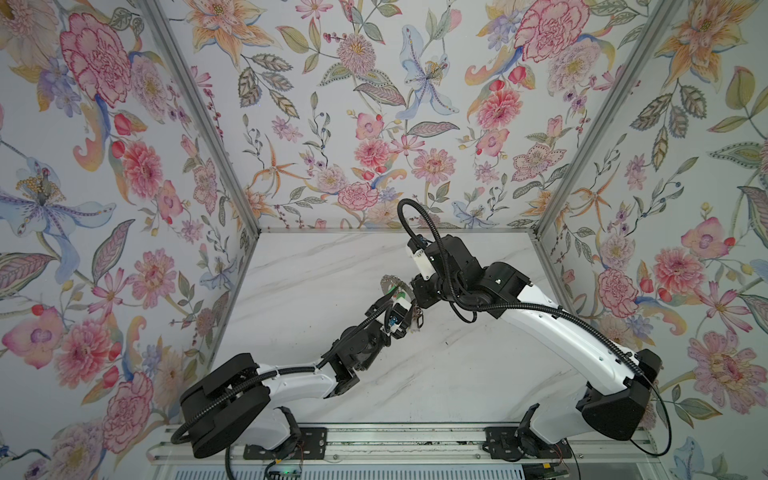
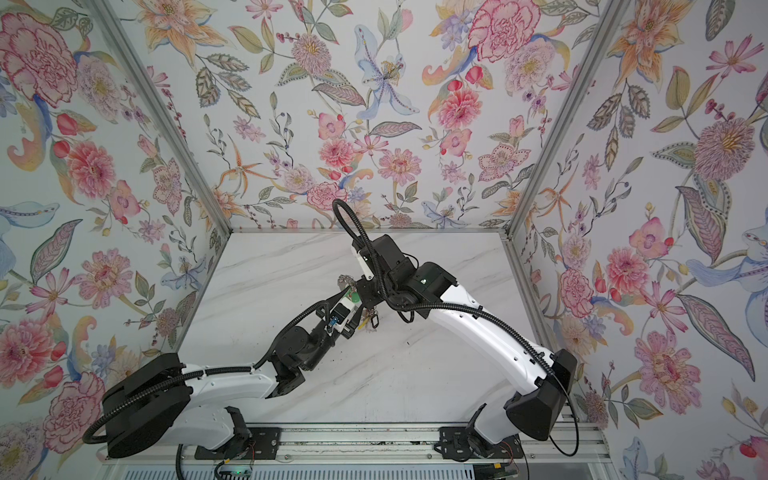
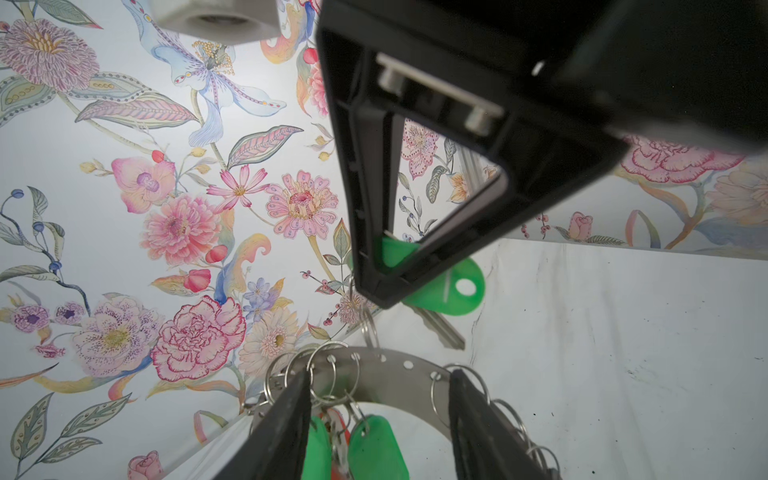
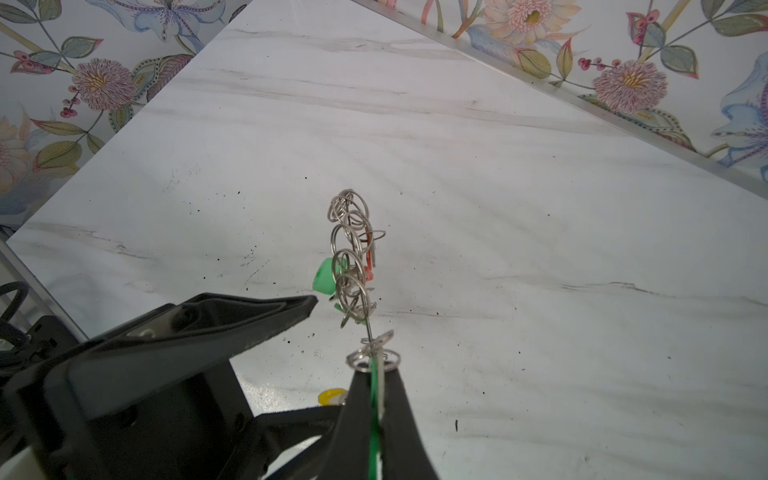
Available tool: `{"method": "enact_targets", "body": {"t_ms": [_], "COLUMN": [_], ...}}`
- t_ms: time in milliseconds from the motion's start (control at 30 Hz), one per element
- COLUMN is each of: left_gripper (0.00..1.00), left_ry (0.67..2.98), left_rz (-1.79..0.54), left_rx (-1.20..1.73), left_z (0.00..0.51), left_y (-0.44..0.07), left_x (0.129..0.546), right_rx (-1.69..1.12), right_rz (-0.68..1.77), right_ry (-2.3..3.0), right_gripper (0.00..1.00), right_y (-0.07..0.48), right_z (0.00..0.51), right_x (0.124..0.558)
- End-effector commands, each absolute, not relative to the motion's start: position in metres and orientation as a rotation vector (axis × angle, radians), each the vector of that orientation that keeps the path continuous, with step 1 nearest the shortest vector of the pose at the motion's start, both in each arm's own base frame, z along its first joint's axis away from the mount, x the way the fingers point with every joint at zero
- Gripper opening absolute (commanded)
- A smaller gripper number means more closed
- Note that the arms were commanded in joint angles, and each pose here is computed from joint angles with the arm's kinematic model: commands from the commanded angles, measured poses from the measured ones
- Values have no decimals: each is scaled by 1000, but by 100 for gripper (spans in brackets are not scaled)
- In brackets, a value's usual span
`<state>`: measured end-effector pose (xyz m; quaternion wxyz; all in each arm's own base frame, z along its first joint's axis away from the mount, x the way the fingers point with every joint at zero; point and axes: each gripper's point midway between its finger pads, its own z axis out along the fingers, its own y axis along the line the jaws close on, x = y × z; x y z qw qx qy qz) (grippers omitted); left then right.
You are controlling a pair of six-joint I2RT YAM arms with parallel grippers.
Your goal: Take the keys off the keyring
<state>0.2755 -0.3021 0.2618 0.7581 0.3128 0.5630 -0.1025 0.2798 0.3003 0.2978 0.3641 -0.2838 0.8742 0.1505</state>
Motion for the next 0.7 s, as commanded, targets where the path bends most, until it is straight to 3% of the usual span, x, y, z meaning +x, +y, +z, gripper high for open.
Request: {"method": "enact_targets", "body": {"t_ms": [0,167,533,667], "left_gripper": [48,37,32,21], "left_ry": [1127,1125,1127,1142], "left_rz": [-282,-318,-366,-349], "left_rx": [727,740,769,747], "left_z": [281,281,284,285], "left_y": [-309,-309,-322,-319], "left_x": [266,271,277,282], "right_rx": [-706,-717,-728,-735], "right_rz": [427,445,454,456], "right_ry": [2206,2200,2194,2192], "right_gripper": [0,0,0,0], "right_y": [297,301,305,306], "right_z": [314,314,314,314], "right_x": [274,272,270,269]}}
